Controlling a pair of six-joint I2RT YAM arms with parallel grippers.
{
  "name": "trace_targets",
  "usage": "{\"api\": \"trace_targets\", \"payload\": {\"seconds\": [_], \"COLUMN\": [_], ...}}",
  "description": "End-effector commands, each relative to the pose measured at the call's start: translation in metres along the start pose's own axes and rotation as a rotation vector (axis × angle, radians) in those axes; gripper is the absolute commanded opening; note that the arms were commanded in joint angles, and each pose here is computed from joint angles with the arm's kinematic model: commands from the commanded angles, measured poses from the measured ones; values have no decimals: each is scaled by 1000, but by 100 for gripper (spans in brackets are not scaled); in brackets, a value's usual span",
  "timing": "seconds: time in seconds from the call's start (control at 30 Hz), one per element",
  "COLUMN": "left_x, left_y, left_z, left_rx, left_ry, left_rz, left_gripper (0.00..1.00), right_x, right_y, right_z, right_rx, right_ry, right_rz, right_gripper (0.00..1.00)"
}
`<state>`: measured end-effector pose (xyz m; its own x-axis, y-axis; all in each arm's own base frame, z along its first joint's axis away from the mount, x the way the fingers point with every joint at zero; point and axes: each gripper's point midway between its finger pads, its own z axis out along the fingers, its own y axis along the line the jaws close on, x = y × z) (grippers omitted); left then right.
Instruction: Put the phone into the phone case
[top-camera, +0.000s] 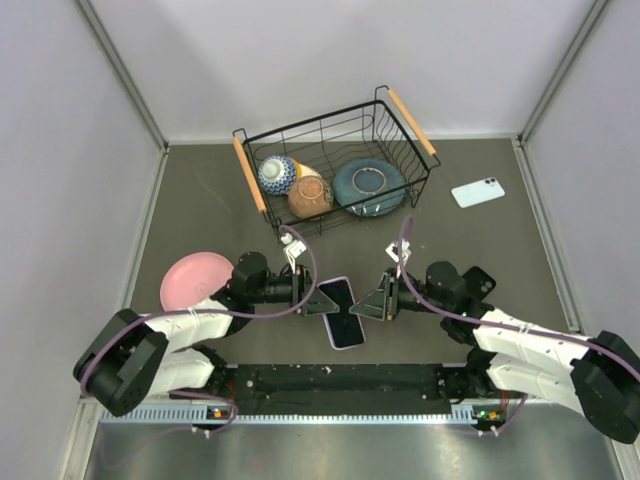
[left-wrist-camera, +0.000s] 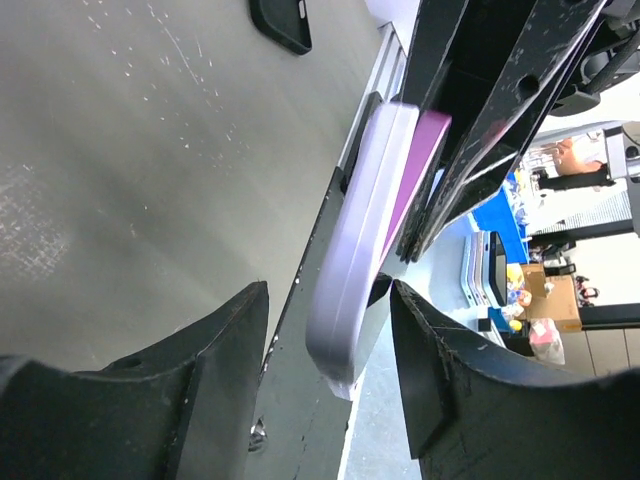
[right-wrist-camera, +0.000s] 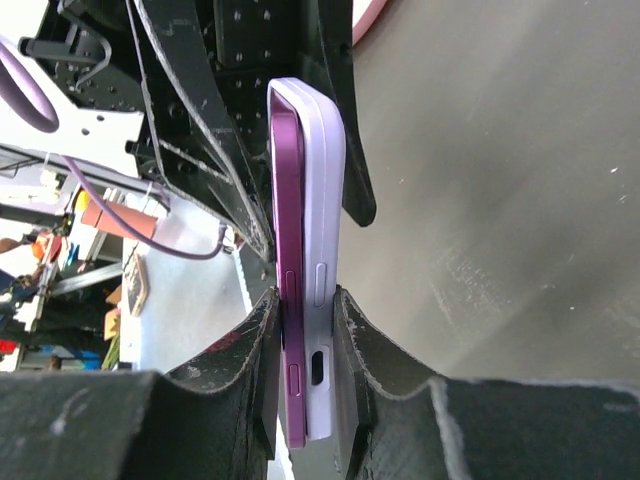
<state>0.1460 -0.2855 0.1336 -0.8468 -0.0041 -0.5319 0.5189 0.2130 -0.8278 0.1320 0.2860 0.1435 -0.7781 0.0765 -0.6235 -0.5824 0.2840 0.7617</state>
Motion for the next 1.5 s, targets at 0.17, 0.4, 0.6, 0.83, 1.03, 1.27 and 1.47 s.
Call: {"api": "trace_targets", "payload": {"seconds": [0.17, 0.4, 0.6, 0.83, 1.03, 1.27, 1.47], "left_x": [-2, -1, 0, 1, 0, 0, -3], "left_y": [-16, -18, -20, -16, -21, -25, -29], "left_z": [-3, -3, -3, -1, -1, -2, -2], "left_rx": [87, 108, 120, 113, 141, 159, 174], "left_ry": [-51, -45, -40, -39, -39, -40, -47], "left_rz": [27, 17, 17, 10, -3, -8, -13], "left_gripper": [34, 29, 32, 34, 35, 44, 50], "right_x": [-29, -33, -36, -36, -33, -31, -35], "right_y": [23, 53, 69, 73, 76, 75, 57], "right_z": [2, -7, -12, -14, -17, -16, -8], "right_rx": [-41, -189, -270, -291, -316, -323, -223], "right_ry": [-78, -102, -132, -134, -135, -132, -142], "right_rz": [-25, -46, -53, -52, -48, -33, 26], "right_gripper": [3, 28, 37, 37, 21, 0, 0]}}
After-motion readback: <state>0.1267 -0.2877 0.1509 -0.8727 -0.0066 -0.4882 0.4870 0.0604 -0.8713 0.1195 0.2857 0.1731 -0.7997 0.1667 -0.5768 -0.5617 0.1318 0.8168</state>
